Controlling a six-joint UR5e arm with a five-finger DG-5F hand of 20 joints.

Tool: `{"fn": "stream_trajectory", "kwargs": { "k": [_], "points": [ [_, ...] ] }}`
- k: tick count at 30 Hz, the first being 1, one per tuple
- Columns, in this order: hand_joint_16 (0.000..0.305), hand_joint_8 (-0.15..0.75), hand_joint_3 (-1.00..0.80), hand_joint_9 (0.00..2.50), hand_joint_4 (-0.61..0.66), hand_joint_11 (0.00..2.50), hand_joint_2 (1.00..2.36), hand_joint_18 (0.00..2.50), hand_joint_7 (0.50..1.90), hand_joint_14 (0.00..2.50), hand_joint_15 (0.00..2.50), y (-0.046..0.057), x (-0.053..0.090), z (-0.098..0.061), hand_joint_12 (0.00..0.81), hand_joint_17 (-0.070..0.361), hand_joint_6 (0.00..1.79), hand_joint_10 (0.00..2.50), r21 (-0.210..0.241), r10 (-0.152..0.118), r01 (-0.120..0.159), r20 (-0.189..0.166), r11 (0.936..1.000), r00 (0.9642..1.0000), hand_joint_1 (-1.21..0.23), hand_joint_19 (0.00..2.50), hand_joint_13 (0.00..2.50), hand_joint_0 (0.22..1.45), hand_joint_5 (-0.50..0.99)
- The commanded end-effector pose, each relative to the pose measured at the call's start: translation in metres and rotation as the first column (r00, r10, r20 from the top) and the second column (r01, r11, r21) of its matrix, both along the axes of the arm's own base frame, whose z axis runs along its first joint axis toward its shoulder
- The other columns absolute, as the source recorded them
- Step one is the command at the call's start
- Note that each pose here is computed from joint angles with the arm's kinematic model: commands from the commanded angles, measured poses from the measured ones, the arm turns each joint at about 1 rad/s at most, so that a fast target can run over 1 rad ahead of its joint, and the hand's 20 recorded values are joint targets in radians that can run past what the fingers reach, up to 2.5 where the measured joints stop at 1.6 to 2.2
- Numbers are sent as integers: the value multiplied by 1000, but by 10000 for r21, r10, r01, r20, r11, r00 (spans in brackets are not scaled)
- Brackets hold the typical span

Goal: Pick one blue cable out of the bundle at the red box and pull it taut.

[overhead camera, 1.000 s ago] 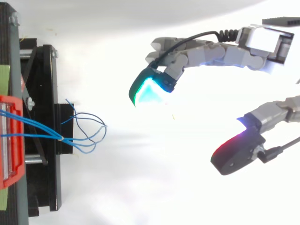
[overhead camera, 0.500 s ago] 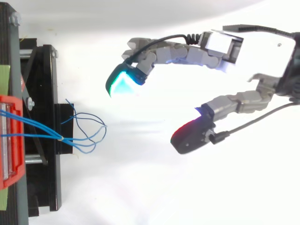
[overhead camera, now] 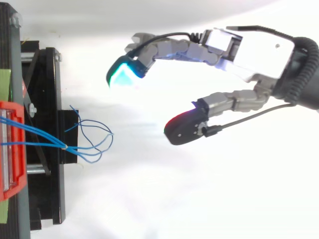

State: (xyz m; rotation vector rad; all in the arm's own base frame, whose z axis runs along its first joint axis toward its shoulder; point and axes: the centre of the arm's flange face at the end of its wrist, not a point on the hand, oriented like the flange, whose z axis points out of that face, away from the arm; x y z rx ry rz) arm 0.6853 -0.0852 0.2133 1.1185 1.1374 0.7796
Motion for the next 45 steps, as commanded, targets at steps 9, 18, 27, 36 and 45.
{"fn": "stream_trajectory", "kwargs": {
  "k": [9, 18, 27, 36, 45],
  "points": [
    [68, 301, -500, 264, 260, 20, 1000, 0, 735, 3, 137, 18, 36, -17, 411, 153, 502, 0, 610, 1098, -1094, -30, 9921, 9939, -521, 96, 85, 436, -220],
    [65, 291, -500, 267, 253, 21, 1000, 0, 737, 3, 130, 26, 42, -22, 399, 146, 502, 0, 646, 1219, -1238, 316, 9902, 9920, -518, 104, 83, 462, -219],
    [64, 291, -500, 268, 253, 19, 1000, 0, 732, 3, 129, 29, 58, -45, 397, 144, 502, 0, 1596, 1243, -1360, 808, 9778, 9889, -521, 105, 90, 466, -217],
    [62, 287, -500, 282, 254, 30, 1000, 4, 731, 3, 130, 26, 66, -47, 390, 140, 502, 0, 1580, 1210, -1374, 1094, 9778, 9866, -519, 108, 95, 481, -215],
    [60, 284, -500, 298, 263, 22, 1000, 23, 751, 3, 125, 31, 92, -58, 383, 134, 502, 0, 2468, 1186, -1367, 869, 9594, 9891, -521, 111, 110, 502, -209]
  ]
}}
